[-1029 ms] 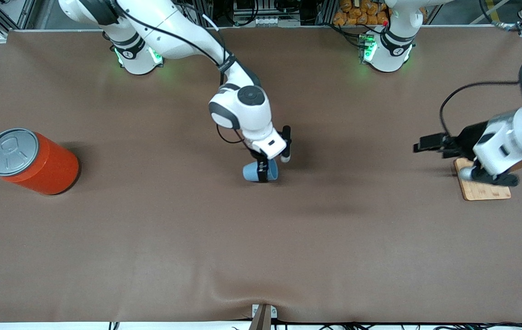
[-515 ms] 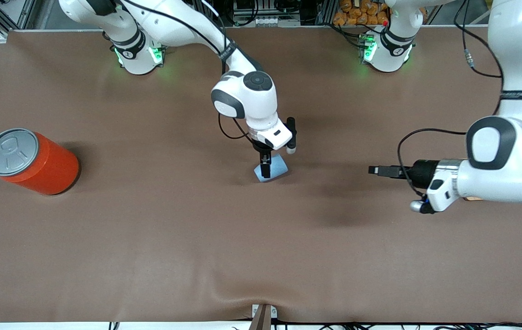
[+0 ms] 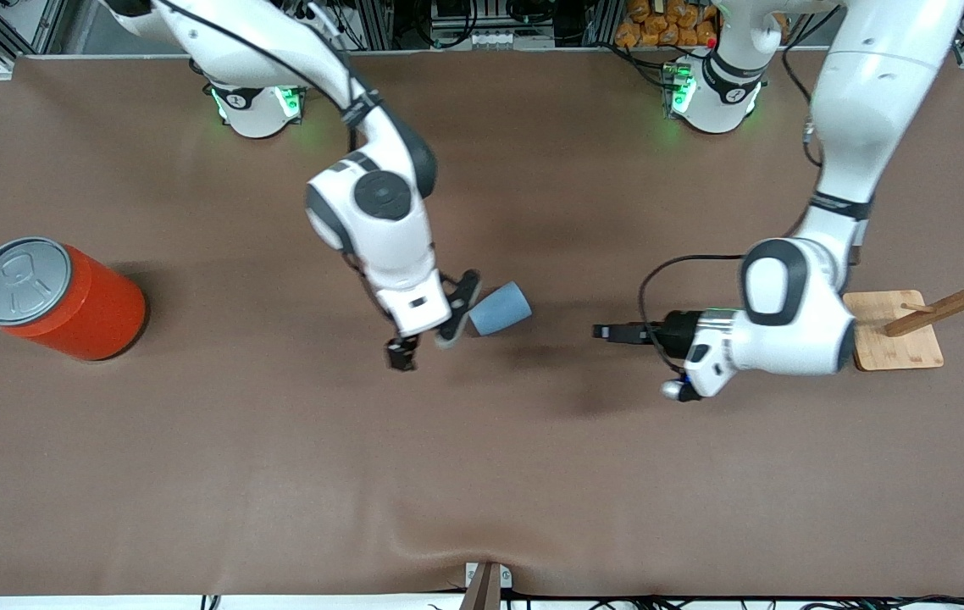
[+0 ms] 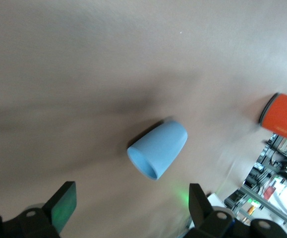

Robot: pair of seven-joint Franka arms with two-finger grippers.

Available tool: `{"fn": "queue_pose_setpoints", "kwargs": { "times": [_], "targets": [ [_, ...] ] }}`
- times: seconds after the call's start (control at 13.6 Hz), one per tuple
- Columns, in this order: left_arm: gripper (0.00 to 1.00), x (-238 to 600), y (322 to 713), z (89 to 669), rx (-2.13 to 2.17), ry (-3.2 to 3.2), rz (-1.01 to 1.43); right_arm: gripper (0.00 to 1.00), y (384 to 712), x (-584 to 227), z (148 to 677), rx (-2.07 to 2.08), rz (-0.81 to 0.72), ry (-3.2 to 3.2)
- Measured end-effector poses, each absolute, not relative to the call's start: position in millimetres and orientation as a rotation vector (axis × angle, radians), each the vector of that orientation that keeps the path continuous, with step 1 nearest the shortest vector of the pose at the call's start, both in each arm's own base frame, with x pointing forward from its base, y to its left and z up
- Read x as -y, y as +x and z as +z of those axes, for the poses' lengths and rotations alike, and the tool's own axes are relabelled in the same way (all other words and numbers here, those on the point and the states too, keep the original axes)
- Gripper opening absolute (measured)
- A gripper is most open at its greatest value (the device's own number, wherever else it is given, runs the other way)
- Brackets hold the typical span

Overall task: Flip cup
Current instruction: 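Tilt the cup sideways with the right gripper while the left gripper approaches, then grasp the cup rim with the left gripper while the right gripper releases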

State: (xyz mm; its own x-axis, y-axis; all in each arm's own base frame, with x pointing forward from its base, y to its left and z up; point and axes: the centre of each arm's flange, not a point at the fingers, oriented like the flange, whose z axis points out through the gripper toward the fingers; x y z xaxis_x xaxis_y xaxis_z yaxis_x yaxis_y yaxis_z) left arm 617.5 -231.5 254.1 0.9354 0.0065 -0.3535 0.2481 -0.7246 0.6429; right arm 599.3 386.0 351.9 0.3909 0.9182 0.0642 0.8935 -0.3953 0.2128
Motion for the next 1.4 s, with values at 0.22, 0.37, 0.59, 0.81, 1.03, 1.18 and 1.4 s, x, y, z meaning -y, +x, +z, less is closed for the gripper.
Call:
{"fn": "queue_pose_setpoints", "kwargs": {
  "times": [0.22,0.37,0.59,0.81,1.03,1.18,1.4],
  "targets": [
    [1.0,249,591,227,-0.258,2.315,-0.474,1.0,629,-329,373,-1.337,0.215,2.669],
    [1.0,243,578,220,-0.339,2.267,-0.5,1.0,642,-303,373,-1.082,0.22,2.789],
    [1.0,250,558,211,-0.443,2.227,-0.49,1.0,654,-269,370,-0.715,0.188,2.908],
    [1.0,278,538,206,-0.535,2.19,-0.446,1.0,662,-223,366,-0.409,0.076,2.949],
    [1.0,296,523,204,-0.587,2.155,-0.447,1.0,669,-169,362,-0.137,-0.044,2.988],
    [1.0,299,518,202,-0.612,2.141,-0.45,1.0,673,-125,356,0.037,-0.141,3.046],
    [1.0,302,511,198,-0.648,2.131,-0.448,1.0,663,-62,346,0.22,-0.384,3.051]
  ]
}}
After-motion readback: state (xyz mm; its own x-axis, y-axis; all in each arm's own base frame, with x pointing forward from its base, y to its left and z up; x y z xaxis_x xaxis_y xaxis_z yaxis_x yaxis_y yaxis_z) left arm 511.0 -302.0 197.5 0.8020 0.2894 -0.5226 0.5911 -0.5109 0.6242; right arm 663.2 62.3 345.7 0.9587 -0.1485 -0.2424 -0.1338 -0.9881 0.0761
